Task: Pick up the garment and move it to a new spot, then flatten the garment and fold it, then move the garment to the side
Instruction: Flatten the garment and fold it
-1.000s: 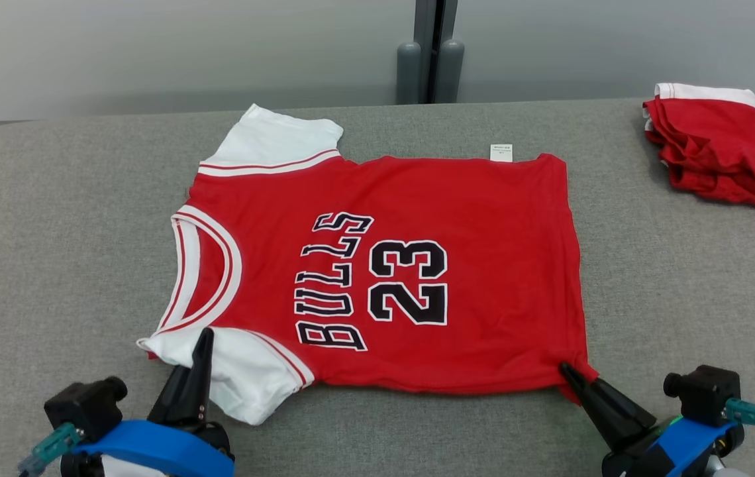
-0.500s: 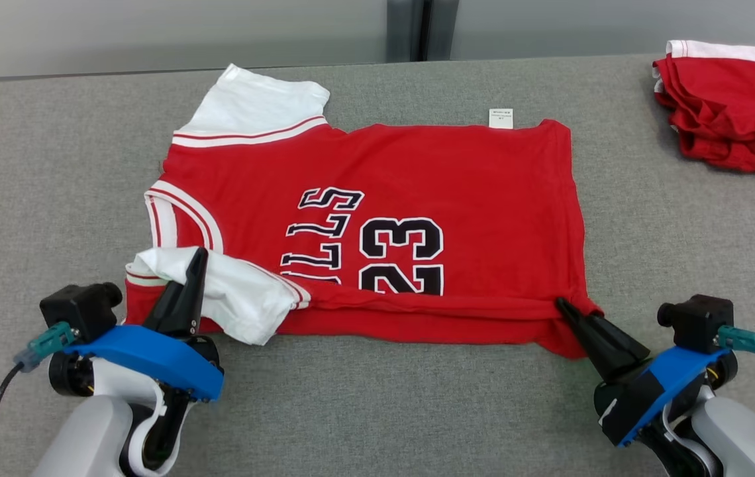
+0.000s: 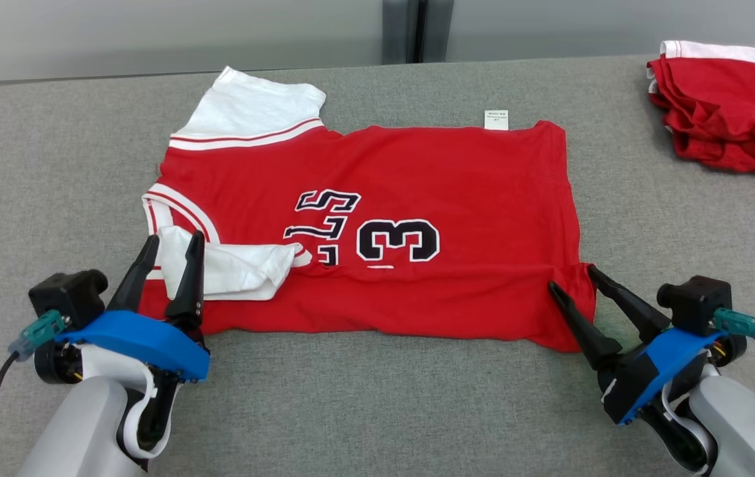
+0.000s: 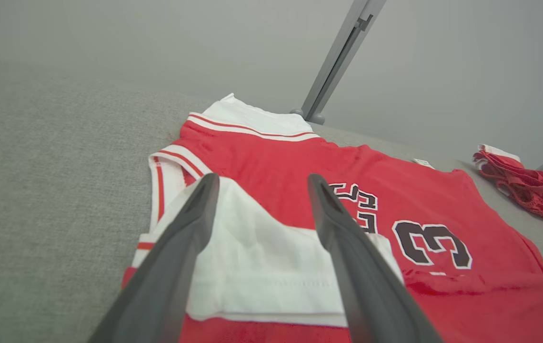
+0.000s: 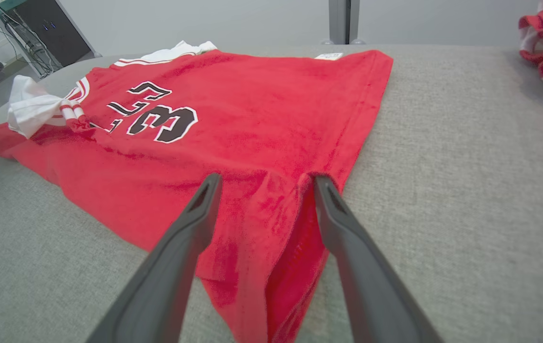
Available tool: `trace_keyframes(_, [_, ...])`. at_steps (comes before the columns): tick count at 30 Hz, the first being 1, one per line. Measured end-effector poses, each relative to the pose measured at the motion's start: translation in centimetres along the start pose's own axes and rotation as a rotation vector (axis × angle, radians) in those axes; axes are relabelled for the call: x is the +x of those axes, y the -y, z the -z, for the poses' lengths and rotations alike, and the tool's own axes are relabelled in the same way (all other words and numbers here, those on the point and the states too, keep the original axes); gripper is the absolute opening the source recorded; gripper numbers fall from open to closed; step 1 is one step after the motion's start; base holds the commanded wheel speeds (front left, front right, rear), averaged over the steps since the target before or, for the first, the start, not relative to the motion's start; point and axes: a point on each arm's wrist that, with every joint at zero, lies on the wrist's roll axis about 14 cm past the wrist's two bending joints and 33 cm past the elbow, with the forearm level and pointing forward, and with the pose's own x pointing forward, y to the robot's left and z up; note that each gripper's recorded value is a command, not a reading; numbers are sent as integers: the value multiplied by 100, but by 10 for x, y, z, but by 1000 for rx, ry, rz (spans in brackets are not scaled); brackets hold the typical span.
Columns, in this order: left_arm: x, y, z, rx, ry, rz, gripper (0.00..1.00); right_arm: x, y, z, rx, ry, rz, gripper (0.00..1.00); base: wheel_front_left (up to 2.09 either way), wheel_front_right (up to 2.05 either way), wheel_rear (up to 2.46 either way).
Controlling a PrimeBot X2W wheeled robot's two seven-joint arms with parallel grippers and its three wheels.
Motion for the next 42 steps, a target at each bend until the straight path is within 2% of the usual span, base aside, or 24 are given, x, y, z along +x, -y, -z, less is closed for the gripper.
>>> trace_keyframes(5, [-18,-15,0,13,36,-50,100,-17,10,6,-34,-1,39,100,0,0,0])
trace_keyframes(10, [-35,-29,19,69,-14,-96,100,-26,11,12,-28,6,69,100,0,0,0])
trace_keyframes(22, [-47,-50,55,125,-133,-161,100,-19,7,41,17,-55,122,100,0,0,0])
trace_keyframes(29, [-45,-58,64,123,-176,-170,100,-15,3,52,47,-93,142,100,0,0,0])
trace_keyframes(30, [-43,-57,64,118,-179,-166,66,-14,3,52,57,-90,147,83,0,0,0])
trace_keyframes(31, [-42,-56,65,115,-182,-164,45,-13,2,52,70,-87,152,45,0,0,0])
trace_keyframes(32, [-42,-55,66,112,-183,-161,20,-13,3,52,82,-83,160,7,0,0,0])
trace_keyframes(33, [-42,-53,67,108,-183,-158,0,-12,3,51,91,-80,166,0,0,0,0])
trace_keyframes(42, [-59,-41,55,53,-107,-152,0,-22,-4,40,97,-28,167,0,0,0,0])
